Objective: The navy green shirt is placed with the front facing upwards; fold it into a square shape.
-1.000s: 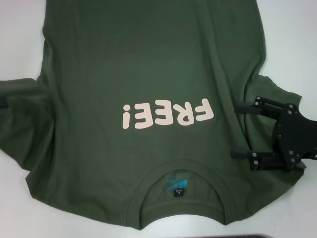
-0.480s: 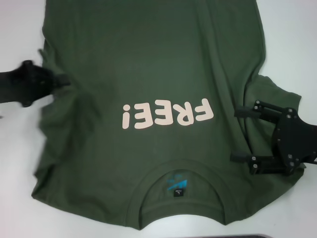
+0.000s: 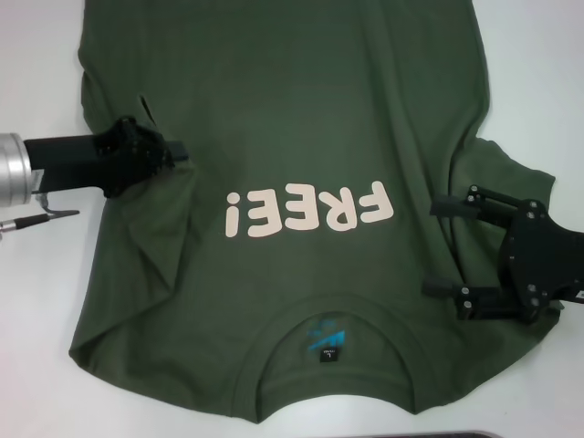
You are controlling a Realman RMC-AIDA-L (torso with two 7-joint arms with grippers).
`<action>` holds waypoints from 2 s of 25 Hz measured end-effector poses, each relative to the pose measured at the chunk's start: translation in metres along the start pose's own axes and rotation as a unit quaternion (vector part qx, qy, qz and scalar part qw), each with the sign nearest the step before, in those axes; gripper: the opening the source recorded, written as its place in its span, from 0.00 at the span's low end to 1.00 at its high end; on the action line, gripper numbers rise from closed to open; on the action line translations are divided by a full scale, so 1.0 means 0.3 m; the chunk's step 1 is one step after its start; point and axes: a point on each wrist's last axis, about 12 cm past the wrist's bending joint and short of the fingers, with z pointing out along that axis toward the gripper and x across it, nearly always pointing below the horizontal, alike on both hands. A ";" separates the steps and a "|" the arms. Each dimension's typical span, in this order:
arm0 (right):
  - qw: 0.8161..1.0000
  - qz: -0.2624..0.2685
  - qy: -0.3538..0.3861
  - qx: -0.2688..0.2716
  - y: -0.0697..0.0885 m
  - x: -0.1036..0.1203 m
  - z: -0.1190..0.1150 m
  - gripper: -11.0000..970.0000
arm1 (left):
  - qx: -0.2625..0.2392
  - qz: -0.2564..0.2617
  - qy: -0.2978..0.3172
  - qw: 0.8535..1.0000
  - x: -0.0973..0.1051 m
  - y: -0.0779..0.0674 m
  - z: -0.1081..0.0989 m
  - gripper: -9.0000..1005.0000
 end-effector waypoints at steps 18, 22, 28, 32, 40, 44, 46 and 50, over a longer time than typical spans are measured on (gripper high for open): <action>1.000 -0.002 0.007 0.009 -0.021 -0.002 0.009 0.96 | 0.002 0.053 0.023 0.998 0.014 0.046 -0.239 0.48; 1.000 -0.003 0.010 0.013 -0.024 -0.001 0.006 0.96 | -0.008 0.026 0.037 0.999 0.078 0.093 -0.276 0.56; 1.000 -0.003 0.012 0.018 -0.028 -0.002 0.003 0.96 | -0.025 -0.002 0.033 0.999 0.116 0.121 -0.223 0.70; 1.000 -0.002 0.012 0.017 -0.029 -0.001 0.007 0.96 | -0.053 -0.008 0.023 0.998 0.108 0.129 -0.178 0.84; 1.000 -0.002 0.013 0.022 -0.025 0.003 -0.001 0.96 | -0.052 -0.007 0.022 0.998 0.097 0.106 -0.119 0.88; 1.000 -0.002 0.015 0.024 -0.029 0.005 0.003 0.96 | -0.025 -0.002 0.030 0.999 0.094 0.070 -0.091 0.88; 1.000 -0.002 0.018 0.025 -0.031 0.007 0.004 0.96 | -0.018 0.003 0.037 0.999 0.094 0.055 -0.074 0.88; 0.999 -0.002 0.020 0.025 -0.032 0.008 0.005 0.96 | 0.044 0.029 0.060 0.997 0.105 -0.001 -0.061 0.88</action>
